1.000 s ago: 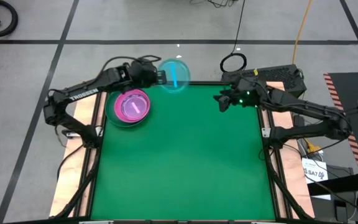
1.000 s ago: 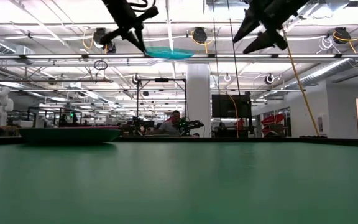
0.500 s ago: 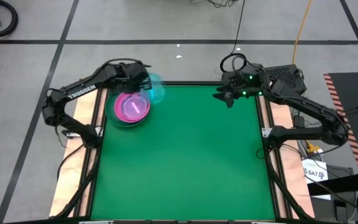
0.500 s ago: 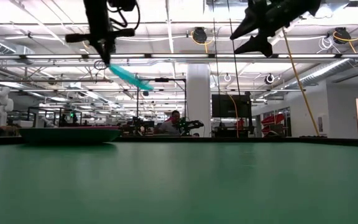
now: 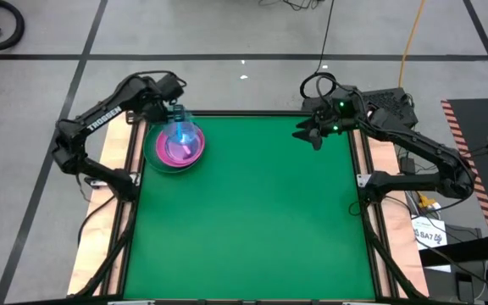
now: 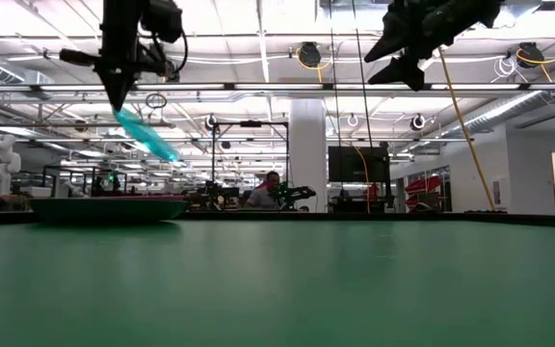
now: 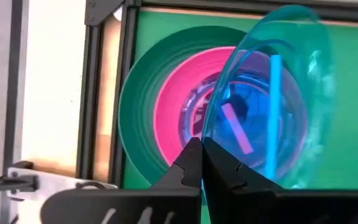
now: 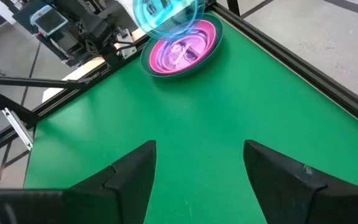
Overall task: Stack plastic plates
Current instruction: Stack the blue plate on top of the light pink plate
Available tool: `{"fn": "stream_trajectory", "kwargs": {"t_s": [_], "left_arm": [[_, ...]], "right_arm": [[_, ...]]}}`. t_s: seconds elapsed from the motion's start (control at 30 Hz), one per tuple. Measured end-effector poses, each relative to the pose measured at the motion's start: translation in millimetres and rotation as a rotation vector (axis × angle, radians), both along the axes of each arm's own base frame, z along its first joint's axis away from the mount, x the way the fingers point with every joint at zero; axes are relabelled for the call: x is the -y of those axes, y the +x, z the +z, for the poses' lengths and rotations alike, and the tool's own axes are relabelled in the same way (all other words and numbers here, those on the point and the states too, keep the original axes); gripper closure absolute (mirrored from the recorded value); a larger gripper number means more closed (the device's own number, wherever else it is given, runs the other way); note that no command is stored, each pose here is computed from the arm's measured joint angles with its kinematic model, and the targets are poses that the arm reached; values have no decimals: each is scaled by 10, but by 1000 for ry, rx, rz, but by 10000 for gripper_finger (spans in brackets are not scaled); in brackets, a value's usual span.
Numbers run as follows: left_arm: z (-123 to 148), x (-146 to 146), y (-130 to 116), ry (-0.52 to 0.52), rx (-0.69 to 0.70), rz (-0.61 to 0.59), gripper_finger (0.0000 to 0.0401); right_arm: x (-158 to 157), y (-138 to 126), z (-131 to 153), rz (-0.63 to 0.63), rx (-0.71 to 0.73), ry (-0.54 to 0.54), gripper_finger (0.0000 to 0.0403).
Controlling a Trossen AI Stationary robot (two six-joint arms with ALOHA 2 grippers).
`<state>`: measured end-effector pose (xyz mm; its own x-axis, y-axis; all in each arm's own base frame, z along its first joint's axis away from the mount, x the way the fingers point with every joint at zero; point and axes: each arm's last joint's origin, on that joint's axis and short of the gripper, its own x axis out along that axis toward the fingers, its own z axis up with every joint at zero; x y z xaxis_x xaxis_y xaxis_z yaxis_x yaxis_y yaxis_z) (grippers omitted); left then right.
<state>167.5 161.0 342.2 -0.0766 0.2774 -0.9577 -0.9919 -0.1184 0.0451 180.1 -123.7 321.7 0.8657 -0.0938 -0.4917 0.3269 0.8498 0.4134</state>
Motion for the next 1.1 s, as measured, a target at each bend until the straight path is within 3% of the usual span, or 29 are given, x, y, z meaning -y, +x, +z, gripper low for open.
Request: {"fn": "stream_trajectory", "kwargs": {"t_s": [0.17,0.27,0.4,0.7,1.1], "left_arm": [[-250,-167,-82,-74,48,-29,401],[-482,-146,-99,-170,37,-82,401],[-657,-82,-99,-217,-12,-125,401],[-739,-121,-105,-140,-73,-139,386],[-743,-169,-97,-99,-62,-113,272]], "right_arm": [[0,0,0,0,0,-3,167],[1,0,0,-1,-1,-3,167],[4,-1,-1,-22,-3,10,167],[24,-7,-6,-88,-27,-15,167],[30,-9,-7,-132,-27,16,167]]}}
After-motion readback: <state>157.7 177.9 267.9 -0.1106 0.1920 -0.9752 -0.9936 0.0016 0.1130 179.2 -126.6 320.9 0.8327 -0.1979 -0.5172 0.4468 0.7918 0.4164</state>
